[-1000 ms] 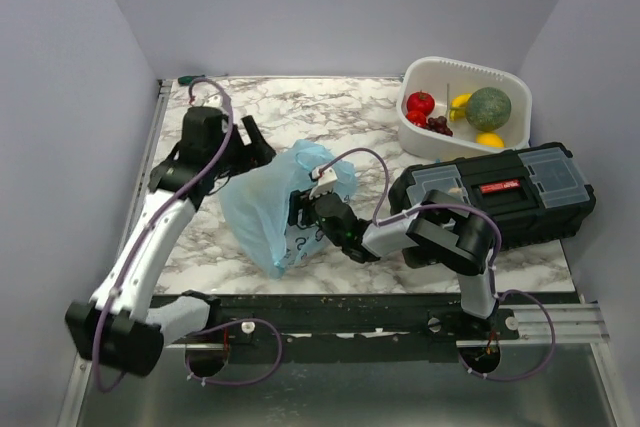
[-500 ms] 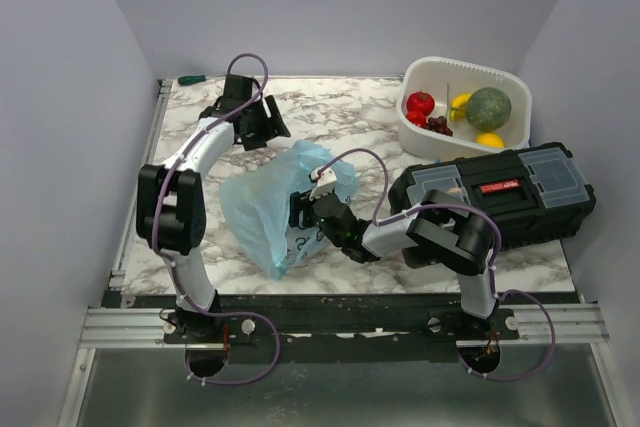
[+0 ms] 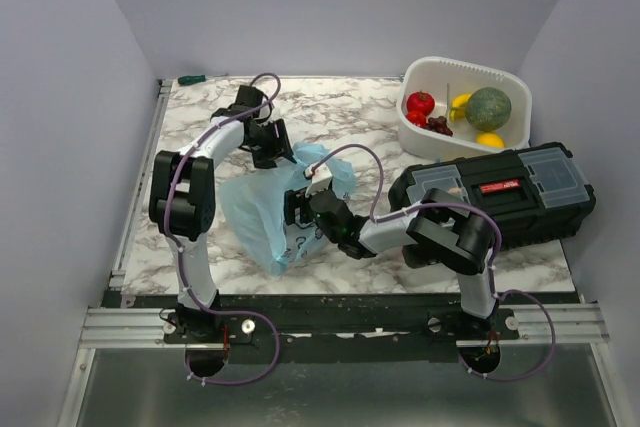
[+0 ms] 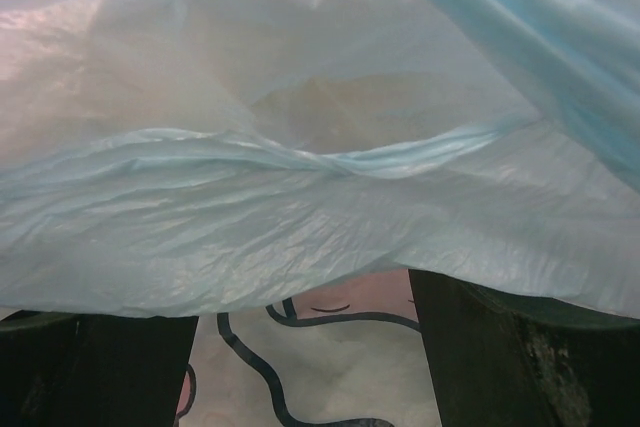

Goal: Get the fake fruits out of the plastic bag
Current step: Adjust the fake fruit in the plastic bag.

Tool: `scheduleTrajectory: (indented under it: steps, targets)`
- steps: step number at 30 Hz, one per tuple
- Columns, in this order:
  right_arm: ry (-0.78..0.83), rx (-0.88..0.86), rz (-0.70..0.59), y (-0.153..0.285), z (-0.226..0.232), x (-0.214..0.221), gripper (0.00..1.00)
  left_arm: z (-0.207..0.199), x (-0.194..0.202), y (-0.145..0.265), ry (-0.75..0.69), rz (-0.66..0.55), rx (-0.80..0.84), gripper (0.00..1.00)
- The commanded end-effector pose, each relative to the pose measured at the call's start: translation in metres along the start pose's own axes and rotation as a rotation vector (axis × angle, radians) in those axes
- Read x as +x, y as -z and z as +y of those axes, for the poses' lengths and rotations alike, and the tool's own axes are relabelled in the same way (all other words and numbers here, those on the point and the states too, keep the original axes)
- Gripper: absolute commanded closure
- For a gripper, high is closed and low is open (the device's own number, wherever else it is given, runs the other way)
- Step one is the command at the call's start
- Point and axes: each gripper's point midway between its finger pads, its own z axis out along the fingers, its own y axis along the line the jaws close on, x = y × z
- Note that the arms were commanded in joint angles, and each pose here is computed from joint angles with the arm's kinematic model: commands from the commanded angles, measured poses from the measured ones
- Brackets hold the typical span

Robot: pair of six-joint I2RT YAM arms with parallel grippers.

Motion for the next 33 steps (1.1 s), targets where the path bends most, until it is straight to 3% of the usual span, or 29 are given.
scheduleTrajectory:
  steps: [1,12,15,21,26,33]
  targets:
    - [0.039,0.022,0.002,-0.002,-0.006,0.001,0.17,-0.009,0.031,0.000,-0.035,0.109,0.069,0.41]
    - [0.154,-0.057,0.031,-0.005,0.001,0.016,0.12,-0.017,0.073,0.009,-0.122,0.202,0.145,0.41]
    - [0.161,-0.044,0.036,-0.005,-0.002,0.019,0.12,-0.018,0.079,0.012,-0.129,0.209,0.162,0.48]
    - [0.140,-0.048,0.005,0.002,-0.002,0.008,0.12,-0.042,0.048,0.040,-0.197,0.044,0.210,0.45]
    - [0.141,-0.049,0.000,0.003,-0.003,0.008,0.12,-0.038,0.005,0.048,-0.174,-0.052,0.139,0.38]
    - [0.150,-0.048,0.001,0.000,-0.002,0.006,0.12,0.011,0.003,0.012,-0.076,0.046,-0.069,0.36]
